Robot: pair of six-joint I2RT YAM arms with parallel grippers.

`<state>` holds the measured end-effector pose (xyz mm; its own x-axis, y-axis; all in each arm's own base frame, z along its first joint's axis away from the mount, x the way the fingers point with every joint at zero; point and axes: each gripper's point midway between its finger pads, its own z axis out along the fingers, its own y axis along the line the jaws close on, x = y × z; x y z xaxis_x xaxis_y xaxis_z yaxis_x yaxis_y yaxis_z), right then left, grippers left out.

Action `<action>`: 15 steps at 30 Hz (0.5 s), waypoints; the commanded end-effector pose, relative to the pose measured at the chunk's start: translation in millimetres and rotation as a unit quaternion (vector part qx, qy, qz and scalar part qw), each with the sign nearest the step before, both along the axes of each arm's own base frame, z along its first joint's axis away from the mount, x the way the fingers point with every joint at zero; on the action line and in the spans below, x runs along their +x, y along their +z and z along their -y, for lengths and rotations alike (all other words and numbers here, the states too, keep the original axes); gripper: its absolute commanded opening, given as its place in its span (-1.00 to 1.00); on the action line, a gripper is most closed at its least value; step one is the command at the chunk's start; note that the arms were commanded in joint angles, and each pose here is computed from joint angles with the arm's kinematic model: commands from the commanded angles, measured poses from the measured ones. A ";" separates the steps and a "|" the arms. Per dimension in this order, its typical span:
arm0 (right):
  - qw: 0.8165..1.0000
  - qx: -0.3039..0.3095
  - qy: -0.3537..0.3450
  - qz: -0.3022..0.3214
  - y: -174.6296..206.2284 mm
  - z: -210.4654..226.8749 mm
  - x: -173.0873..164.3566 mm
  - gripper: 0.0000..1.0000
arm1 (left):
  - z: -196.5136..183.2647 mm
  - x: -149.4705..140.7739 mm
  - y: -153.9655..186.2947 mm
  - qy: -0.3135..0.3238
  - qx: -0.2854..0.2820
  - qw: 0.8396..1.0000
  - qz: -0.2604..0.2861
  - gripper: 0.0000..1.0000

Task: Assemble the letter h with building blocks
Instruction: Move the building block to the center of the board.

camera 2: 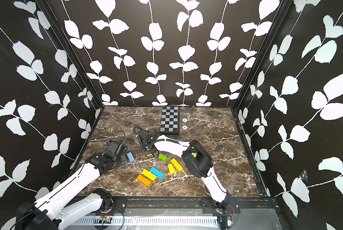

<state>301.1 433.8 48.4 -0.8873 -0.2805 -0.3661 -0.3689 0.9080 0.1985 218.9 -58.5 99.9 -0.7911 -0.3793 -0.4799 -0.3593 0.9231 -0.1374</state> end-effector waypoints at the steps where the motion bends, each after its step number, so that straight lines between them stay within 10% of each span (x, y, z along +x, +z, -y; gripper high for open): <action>1: 0.999 -0.029 -0.042 -0.013 -8.7 8.5 5.0 -0.85 | -9.1 -9.8 -8.3 0.015 0.007 1.000 -0.014 -0.18; 15: 0.977 -0.124 -0.175 -0.016 -11.7 115.6 13.9 -0.91 | -7.4 -13.6 -27.1 0.016 -0.004 0.999 -0.033 -0.20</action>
